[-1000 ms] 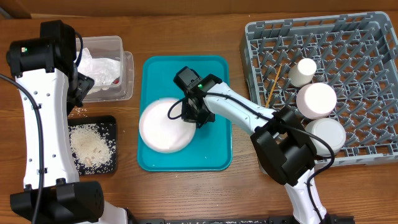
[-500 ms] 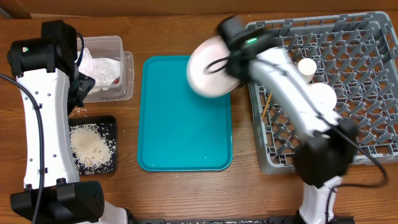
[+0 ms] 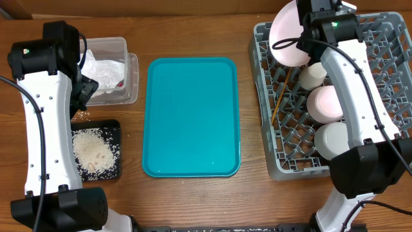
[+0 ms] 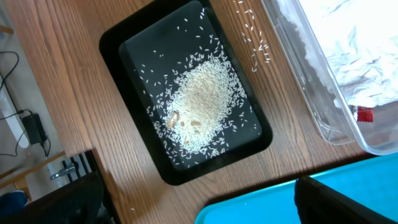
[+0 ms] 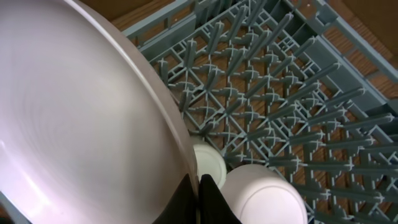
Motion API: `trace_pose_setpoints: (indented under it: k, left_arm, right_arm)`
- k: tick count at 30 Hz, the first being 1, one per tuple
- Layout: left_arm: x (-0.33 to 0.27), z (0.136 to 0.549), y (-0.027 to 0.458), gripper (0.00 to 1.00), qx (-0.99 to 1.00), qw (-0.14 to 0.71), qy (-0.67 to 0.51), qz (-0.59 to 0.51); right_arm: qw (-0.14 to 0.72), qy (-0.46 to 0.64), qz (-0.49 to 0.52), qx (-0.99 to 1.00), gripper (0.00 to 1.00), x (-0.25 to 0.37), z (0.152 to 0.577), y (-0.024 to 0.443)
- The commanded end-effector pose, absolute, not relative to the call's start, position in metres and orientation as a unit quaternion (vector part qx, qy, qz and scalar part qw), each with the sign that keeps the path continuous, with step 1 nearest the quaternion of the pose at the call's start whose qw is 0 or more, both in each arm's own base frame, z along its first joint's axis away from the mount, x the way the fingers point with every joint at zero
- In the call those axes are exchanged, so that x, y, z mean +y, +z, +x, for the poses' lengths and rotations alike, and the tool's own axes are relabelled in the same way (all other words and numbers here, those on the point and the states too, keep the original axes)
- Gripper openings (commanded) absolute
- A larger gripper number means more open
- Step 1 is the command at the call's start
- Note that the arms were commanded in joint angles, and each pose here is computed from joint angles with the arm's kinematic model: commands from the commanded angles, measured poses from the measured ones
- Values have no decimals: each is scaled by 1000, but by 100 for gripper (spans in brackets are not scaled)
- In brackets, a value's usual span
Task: Sort waste into correct bins and load items into the dishwasher
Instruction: 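Lift the white plate and carry it right into the rack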
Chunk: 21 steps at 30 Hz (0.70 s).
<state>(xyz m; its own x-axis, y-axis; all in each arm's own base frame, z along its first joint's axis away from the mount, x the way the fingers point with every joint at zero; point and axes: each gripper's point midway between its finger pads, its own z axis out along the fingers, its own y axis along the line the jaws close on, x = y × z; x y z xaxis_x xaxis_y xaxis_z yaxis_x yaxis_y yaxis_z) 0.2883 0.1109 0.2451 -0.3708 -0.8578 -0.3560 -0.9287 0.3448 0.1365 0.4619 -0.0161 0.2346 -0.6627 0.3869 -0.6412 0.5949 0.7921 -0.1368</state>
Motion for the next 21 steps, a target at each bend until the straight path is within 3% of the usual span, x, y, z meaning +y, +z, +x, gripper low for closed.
trace_pose_setpoints:
  k: [1,11,21]
  left_arm:
    - [110,289,252,100,806,125,155,-557]
    - [110,289,252,100,806,125,155,-557]
    - [110,289,252,100,806,125,155,-557]
  right_arm:
    - [307,-200,257,894,4,-20,462,229]
    - [287,-210,250,901,4,-17,458,195]
    - [283,-178,216,917,4,21,457,191]
